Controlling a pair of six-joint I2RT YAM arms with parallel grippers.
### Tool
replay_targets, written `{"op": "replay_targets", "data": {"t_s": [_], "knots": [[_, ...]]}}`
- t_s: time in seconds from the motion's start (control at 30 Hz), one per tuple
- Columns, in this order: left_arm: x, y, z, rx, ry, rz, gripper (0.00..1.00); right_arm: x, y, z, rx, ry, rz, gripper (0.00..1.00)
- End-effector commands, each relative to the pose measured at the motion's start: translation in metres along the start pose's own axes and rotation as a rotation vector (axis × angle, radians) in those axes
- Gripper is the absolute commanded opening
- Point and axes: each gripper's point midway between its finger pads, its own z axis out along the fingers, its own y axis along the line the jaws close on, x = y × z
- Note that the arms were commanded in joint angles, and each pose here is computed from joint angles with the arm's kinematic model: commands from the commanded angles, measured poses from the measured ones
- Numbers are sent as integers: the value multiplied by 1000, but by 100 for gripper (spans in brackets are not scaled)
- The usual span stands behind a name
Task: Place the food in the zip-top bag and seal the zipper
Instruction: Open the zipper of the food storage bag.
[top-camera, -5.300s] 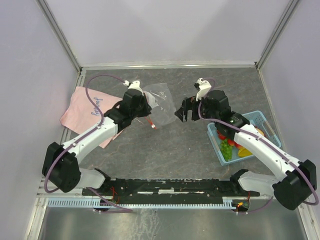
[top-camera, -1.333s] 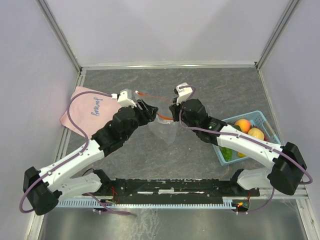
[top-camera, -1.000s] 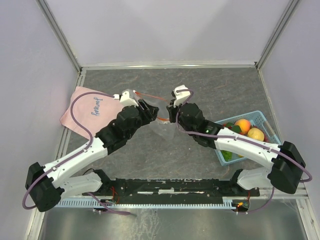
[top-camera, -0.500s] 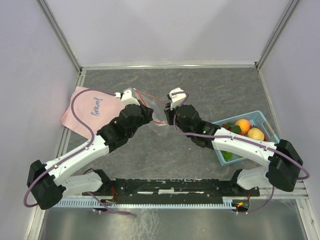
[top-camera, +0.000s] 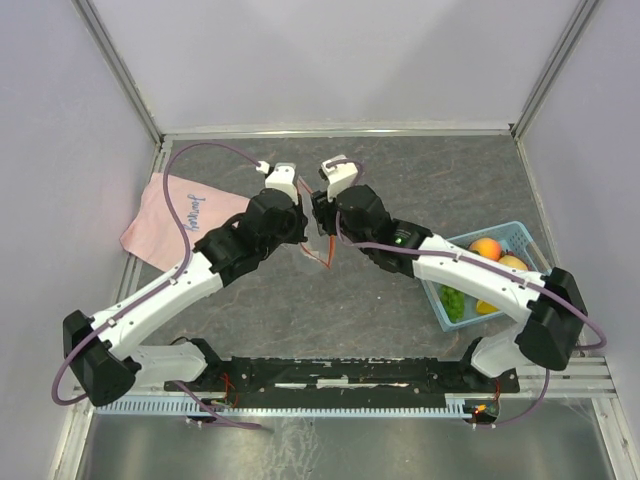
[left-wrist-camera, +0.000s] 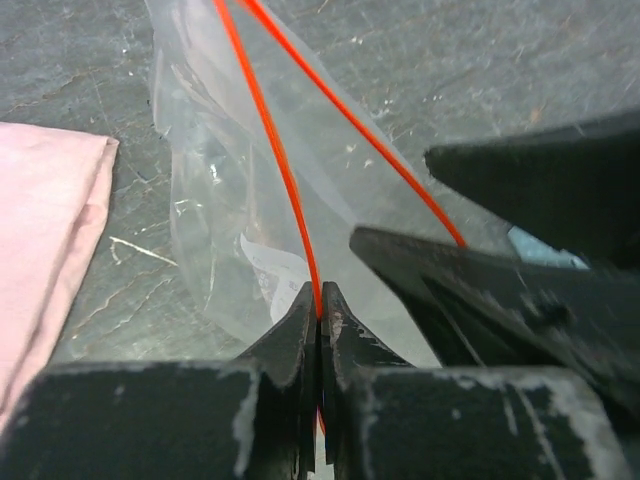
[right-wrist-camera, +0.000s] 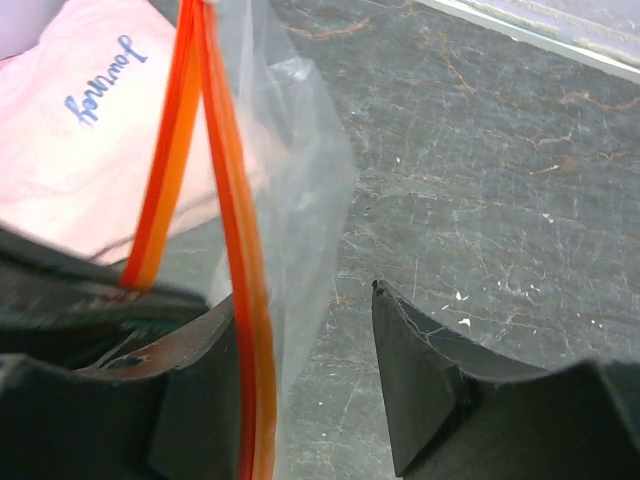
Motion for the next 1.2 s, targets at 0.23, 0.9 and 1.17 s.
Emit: {"op": "replay_targets", "data": {"t_s": [0.23,0.9,1.17], "knots": [[-7,19,-23,-76,98,211,3,24,-47,19,194,91,93,35],[-9,31,-11,-177,204,380,3,103,-51,31,95,305,185,30],[16,11,13,-98,289,352,3,81,-39,17,6,276,183,47]]}}
